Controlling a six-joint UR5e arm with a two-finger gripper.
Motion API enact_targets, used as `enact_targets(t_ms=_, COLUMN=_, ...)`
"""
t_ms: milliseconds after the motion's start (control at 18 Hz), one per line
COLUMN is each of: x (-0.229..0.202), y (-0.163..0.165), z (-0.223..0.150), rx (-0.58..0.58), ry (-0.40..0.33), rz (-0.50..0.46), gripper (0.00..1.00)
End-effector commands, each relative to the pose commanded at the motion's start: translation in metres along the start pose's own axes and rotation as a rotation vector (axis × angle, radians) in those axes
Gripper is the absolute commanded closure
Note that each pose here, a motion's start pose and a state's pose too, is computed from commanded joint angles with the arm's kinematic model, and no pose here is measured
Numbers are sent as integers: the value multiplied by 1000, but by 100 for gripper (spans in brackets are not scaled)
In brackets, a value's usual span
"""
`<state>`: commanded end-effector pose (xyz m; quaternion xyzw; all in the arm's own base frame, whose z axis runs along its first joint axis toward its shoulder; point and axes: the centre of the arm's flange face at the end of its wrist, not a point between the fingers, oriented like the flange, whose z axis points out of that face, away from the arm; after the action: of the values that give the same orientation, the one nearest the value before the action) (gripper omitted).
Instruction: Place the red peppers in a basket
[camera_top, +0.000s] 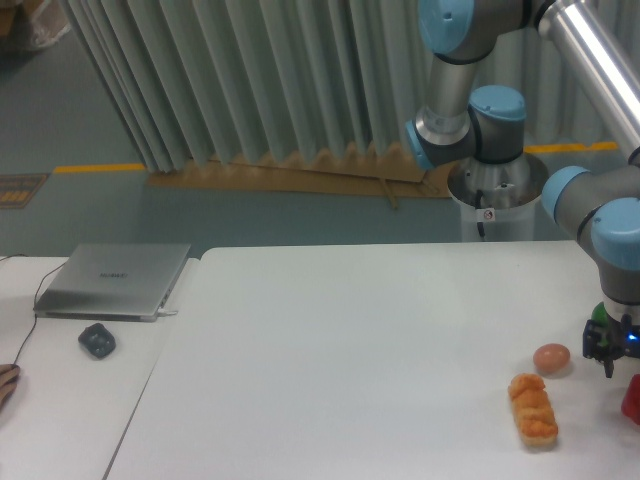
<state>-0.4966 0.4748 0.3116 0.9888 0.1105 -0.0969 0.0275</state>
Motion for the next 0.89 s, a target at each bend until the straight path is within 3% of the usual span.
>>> enact_targets(t_ms=889, x=-2, y=-9, z=40, rx=-32, ry=31, rz=7, gripper=0)
